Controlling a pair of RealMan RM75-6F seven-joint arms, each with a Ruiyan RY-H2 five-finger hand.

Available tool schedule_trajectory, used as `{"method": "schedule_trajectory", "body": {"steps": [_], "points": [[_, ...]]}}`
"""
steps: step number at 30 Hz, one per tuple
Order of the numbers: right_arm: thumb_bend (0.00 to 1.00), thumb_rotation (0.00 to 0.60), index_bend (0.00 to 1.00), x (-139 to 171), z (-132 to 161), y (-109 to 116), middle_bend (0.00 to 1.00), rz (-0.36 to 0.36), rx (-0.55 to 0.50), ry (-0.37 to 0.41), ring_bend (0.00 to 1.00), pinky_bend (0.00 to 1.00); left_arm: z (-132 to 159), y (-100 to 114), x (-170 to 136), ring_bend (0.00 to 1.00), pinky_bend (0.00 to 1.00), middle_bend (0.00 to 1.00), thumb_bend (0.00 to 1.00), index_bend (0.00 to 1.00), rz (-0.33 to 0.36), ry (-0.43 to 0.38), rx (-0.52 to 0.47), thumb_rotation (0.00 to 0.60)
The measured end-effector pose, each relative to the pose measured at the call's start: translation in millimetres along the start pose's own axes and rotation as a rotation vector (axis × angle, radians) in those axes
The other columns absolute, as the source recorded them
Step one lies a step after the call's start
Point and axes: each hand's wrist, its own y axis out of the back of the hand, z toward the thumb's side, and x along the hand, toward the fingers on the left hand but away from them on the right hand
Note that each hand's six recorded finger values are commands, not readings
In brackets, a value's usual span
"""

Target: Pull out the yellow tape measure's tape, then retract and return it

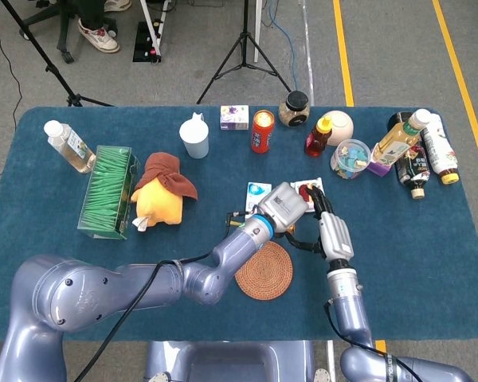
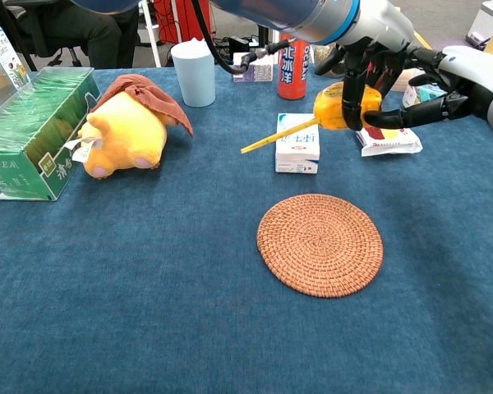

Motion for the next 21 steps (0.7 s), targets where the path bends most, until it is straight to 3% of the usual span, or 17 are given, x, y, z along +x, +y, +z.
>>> {"method": "schedule_trajectory", "body": {"steps": [21], "points": [[0.30, 0.460, 0.00, -3.1, -6.4, 5.8, 0.03, -0.024, 0.000, -0.022, 0.07, 0.27, -7.0, -7.5, -3.8, 0.50, 0.62, 0.55, 0.43, 0.67, -0.026, 0.004, 0.014, 0.600]]}}
